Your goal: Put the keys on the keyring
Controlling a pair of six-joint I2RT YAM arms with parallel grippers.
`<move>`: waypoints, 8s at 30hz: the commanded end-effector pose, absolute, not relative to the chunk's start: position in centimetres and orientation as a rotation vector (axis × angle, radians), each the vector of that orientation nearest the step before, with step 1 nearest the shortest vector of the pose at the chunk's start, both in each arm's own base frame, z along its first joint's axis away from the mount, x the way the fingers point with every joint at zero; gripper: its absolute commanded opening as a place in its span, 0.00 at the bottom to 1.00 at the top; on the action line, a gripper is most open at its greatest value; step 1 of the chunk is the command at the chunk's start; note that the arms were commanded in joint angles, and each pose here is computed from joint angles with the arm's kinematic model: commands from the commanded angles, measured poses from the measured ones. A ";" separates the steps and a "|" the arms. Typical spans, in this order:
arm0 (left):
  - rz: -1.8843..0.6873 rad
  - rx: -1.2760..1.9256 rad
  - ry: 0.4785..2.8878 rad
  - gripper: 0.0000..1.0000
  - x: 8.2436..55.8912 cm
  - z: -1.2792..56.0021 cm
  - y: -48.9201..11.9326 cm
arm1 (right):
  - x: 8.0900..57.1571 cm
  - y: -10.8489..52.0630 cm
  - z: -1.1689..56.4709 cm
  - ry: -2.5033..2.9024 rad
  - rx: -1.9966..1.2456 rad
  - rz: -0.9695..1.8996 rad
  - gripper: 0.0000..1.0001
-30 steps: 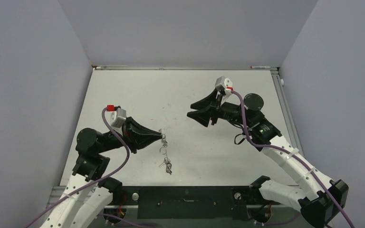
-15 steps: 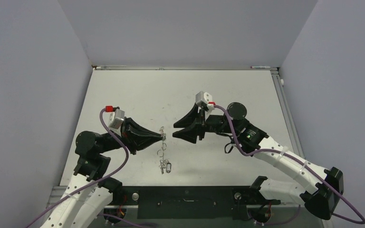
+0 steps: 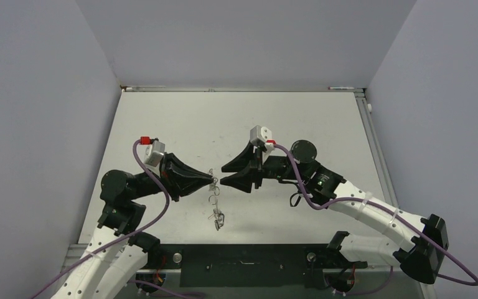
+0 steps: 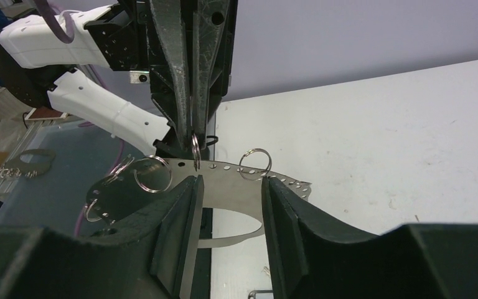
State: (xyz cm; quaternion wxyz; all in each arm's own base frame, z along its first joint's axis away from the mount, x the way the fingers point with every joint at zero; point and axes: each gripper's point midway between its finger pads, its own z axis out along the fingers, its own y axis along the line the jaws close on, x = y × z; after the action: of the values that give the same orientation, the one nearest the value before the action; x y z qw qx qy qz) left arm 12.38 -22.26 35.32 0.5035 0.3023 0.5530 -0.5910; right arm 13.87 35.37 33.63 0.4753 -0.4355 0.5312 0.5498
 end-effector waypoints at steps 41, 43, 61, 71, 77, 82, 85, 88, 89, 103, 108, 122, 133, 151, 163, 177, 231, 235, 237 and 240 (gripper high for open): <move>-1.439 0.728 1.299 0.00 12.4 36.0 -22.3 | 11.7 36.6 37.1 1.096 -1.104 1.323 0.05; -1.438 0.730 1.300 0.00 12.4 36.0 -22.4 | 11.4 36.3 37.1 1.078 -1.108 1.332 0.05; -1.438 0.731 1.293 0.00 12.2 36.0 -22.3 | 10.9 36.6 37.3 1.052 -1.129 1.365 0.27; -1.437 0.734 1.286 0.00 12.1 36.1 -22.3 | 11.3 37.2 36.3 1.091 -1.137 1.363 0.11; -1.439 0.736 1.284 0.00 12.1 36.1 -22.3 | 11.3 37.2 36.1 1.082 -1.155 1.343 0.05; -1.426 0.749 1.260 0.52 11.7 36.6 -22.0 | 11.3 36.6 36.9 1.023 -1.173 1.296 0.05; -1.403 0.748 1.230 0.68 11.3 37.3 -21.6 | 11.3 36.1 37.6 0.987 -1.165 1.289 0.05; -1.380 0.755 1.190 0.69 10.7 37.9 -21.2 | 10.9 35.5 38.2 0.938 -1.171 1.293 0.05; -1.375 0.760 1.171 0.68 10.4 38.1 -21.1 | 10.6 35.3 38.4 0.918 -1.181 1.293 0.05; -1.242 0.659 0.891 0.36 8.9 40.1 -18.7 | 11.2 32.9 43.5 0.772 -1.013 1.409 0.05; -1.232 0.571 0.880 0.30 10.1 40.7 -18.2 | 12.1 32.5 44.2 0.815 -0.864 1.472 0.05; -1.350 0.429 0.831 0.28 11.8 42.3 -18.5 | 14.5 31.4 43.9 0.879 -0.533 1.589 0.05; -1.403 0.440 0.848 0.28 12.8 41.7 -20.5 | 14.1 31.8 43.6 0.835 -0.510 1.660 0.05; -1.414 0.497 0.865 0.29 13.0 41.1 -24.0 | 12.9 32.5 42.7 0.860 -0.556 1.680 0.05; -1.388 0.491 0.842 0.26 12.8 41.4 -24.5 | 12.6 33.0 41.5 0.902 -0.582 1.666 0.05; -1.361 0.475 0.802 0.21 12.5 41.9 -24.2 | 12.0 33.4 41.2 0.916 -0.614 1.670 0.05; -1.356 0.414 0.838 0.00 13.0 40.8 -23.9 | 10.9 34.7 40.7 0.935 -0.642 1.700 0.08; -1.323 0.412 0.880 0.00 13.4 40.7 -23.8 | 11.2 34.5 40.2 0.989 -0.667 1.635 0.32; -1.309 0.416 0.900 0.00 13.5 40.6 -23.8 | 11.4 34.2 40.2 1.007 -0.680 1.580 0.39; -1.297 0.423 0.931 0.00 13.7 40.4 -23.9 | 12.0 33.9 39.6 1.075 -0.718 1.484 0.45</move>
State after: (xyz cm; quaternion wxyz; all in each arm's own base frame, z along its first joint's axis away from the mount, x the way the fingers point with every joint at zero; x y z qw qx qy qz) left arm 12.85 -24.32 39.07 0.6628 0.2007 0.4041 -0.5976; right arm 12.93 34.49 38.38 0.5363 -0.2612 0.4531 0.6625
